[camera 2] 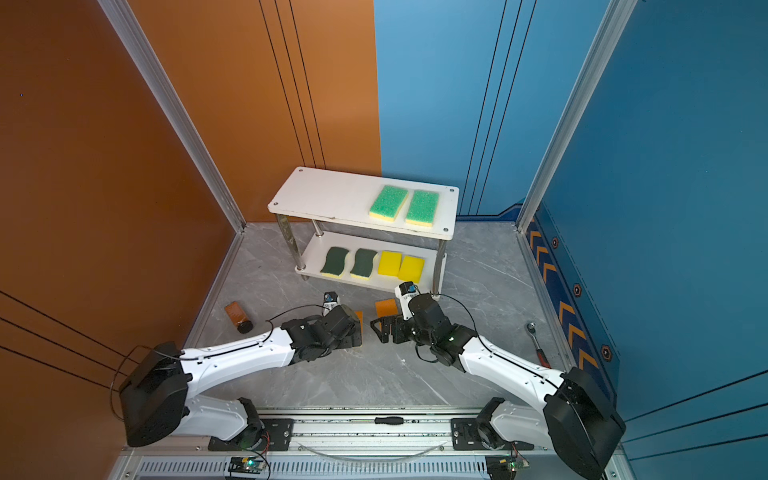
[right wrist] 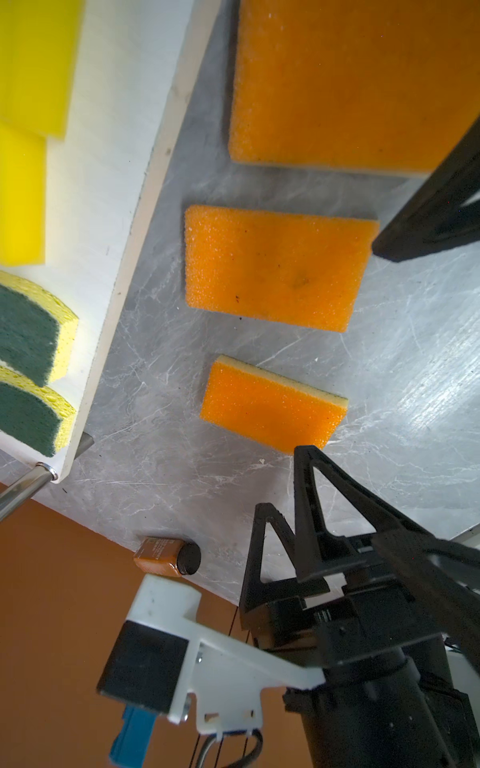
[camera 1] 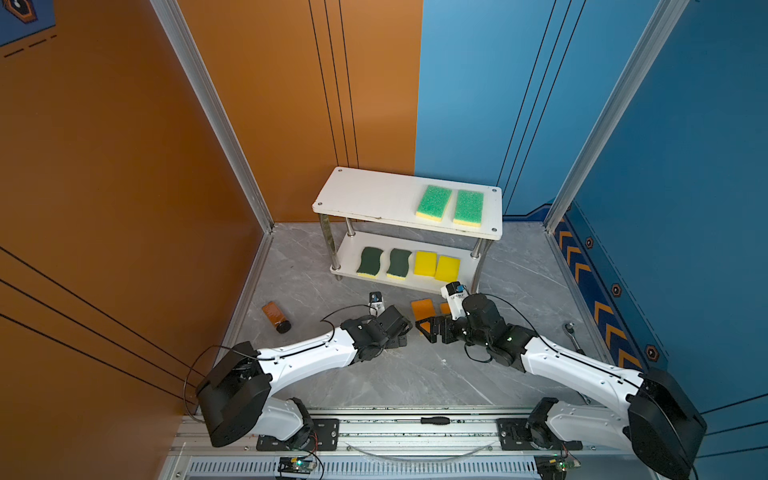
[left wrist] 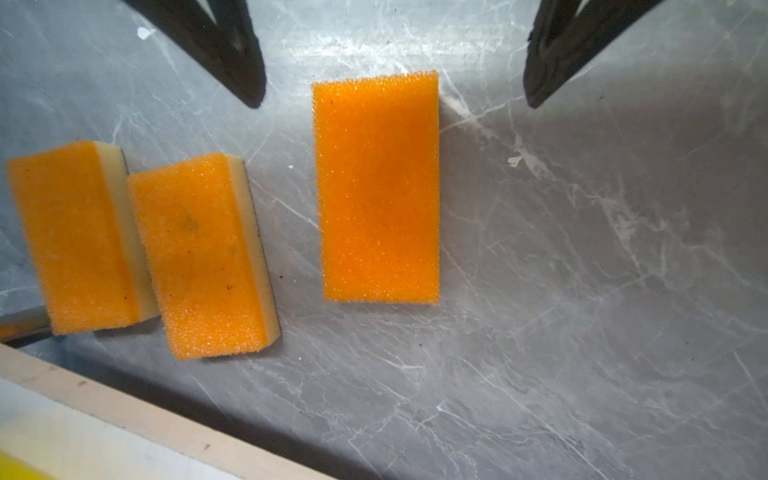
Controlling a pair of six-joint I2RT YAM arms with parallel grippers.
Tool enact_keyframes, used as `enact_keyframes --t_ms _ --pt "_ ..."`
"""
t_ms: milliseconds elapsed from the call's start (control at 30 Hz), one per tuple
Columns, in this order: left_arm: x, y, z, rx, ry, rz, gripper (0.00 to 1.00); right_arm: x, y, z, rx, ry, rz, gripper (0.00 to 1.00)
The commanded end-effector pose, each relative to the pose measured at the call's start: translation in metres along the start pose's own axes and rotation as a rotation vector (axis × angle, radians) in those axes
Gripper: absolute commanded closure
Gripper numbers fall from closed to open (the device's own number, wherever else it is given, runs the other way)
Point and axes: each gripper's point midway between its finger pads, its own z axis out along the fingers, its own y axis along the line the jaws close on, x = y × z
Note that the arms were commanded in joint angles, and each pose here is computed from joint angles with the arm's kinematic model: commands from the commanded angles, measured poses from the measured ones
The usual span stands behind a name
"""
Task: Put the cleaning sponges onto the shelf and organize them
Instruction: 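Close the left gripper on the orange sponge nearest the robot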
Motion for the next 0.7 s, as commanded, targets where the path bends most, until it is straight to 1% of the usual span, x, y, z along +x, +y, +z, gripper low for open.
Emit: enact_keyframes --t_ms 0,200,267,667 --pt "0.000 -0.016 0.004 0.033 0.008 0.038 0.02 0.004 -0.015 -0.004 0.055 -0.001 0.025 0.00" --pt "0.011 -0.020 0.018 0.013 0.043 0.062 0.02 0.006 -0.019 -0.008 0.065 -0.013 0.041 0.00" --pt "0.014 -0.020 0.023 0.007 0.052 0.066 0.02 0.001 -0.029 -0.010 0.085 -0.029 0.062 0.00" --pt "0.025 -0.019 0.038 -0.035 0.075 0.078 0.03 0.003 -0.032 -0.011 0.090 -0.030 0.072 0.00"
